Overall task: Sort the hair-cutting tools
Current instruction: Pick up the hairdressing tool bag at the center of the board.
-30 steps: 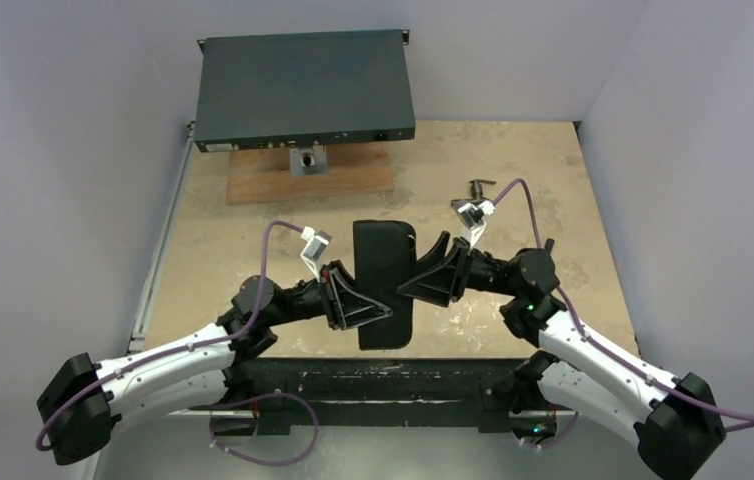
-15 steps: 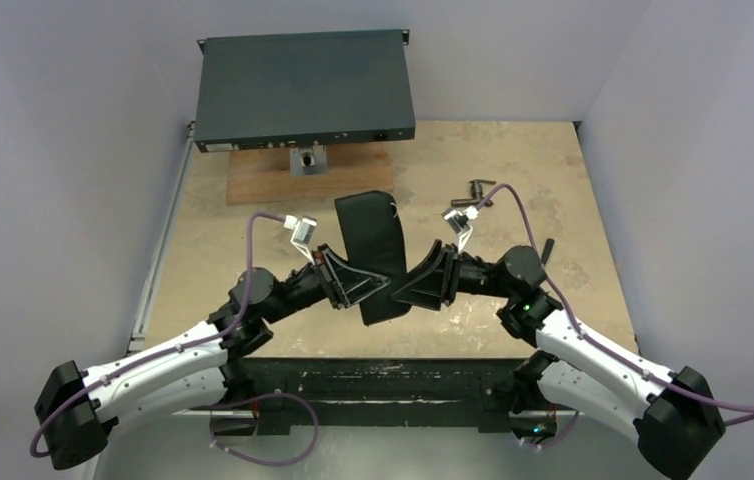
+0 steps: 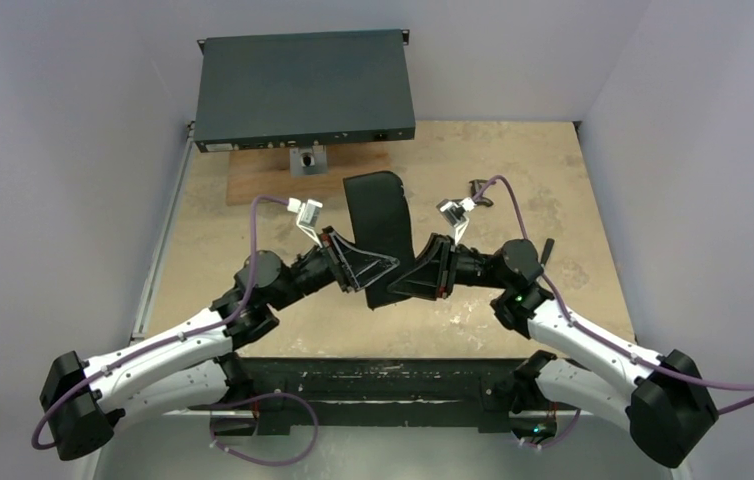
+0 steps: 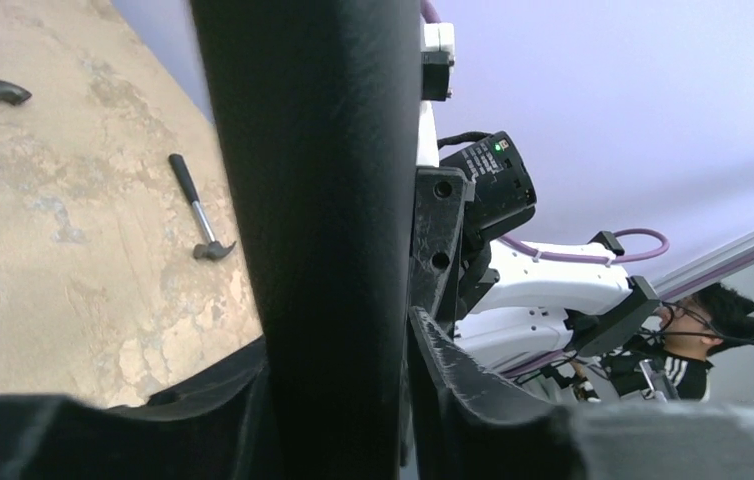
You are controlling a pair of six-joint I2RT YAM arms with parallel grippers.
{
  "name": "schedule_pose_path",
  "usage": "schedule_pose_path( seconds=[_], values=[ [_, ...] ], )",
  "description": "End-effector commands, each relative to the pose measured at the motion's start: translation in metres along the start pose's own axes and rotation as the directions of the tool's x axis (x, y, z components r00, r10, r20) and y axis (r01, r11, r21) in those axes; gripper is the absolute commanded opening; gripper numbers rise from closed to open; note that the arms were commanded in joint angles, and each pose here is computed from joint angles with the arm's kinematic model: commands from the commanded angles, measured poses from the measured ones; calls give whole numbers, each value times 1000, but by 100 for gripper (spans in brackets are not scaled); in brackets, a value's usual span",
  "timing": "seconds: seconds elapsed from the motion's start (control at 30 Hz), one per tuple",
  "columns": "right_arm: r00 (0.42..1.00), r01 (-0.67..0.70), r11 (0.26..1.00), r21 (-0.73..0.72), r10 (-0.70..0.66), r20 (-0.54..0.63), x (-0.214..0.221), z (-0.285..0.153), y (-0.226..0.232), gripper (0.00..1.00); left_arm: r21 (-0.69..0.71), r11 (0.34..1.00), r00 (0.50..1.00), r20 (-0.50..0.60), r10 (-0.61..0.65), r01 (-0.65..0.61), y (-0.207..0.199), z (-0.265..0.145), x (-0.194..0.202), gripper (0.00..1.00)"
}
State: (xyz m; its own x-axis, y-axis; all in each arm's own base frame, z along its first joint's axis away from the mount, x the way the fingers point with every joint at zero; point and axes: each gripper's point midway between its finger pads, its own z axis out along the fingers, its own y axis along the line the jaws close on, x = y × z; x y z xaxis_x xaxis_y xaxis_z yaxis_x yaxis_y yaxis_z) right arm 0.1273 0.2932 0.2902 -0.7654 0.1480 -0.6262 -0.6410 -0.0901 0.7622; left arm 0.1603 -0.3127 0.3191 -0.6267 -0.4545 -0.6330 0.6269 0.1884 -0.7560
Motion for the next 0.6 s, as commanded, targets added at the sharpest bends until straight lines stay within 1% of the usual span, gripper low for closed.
schedule_pose_path(
  seconds=[0.0, 0.03, 0.13, 0.27, 0.43, 0.57],
  values=[
    [997, 75, 992, -102, -77, -7, -9, 6, 30, 3, 111, 993, 996, 87, 23, -33, -42, 7, -32, 44],
    [997, 82, 991, -107, -83, -5, -10, 6, 32, 2, 119, 993, 997, 74, 20, -29, -42, 6, -30, 49],
    [996, 91, 990, -109, -90, 12, -15, 6, 34, 1, 140, 990, 1000, 28, 7, -11, -42, 5, -18, 55],
    [995, 99, 988, -116, -95, 39, -20, 5, 36, 0, 144, 989, 1000, 11, -21, 19, -37, -2, -10, 56],
    [992, 110, 988, -113, -102, 73, -28, -1, 37, 0, 113, 993, 1000, 6, -28, 27, -26, -12, -2, 56],
    [991, 116, 988, -99, -108, 83, -35, -4, 34, 0, 92, 995, 999, 29, -32, 29, -17, -25, 1, 58]
  ],
)
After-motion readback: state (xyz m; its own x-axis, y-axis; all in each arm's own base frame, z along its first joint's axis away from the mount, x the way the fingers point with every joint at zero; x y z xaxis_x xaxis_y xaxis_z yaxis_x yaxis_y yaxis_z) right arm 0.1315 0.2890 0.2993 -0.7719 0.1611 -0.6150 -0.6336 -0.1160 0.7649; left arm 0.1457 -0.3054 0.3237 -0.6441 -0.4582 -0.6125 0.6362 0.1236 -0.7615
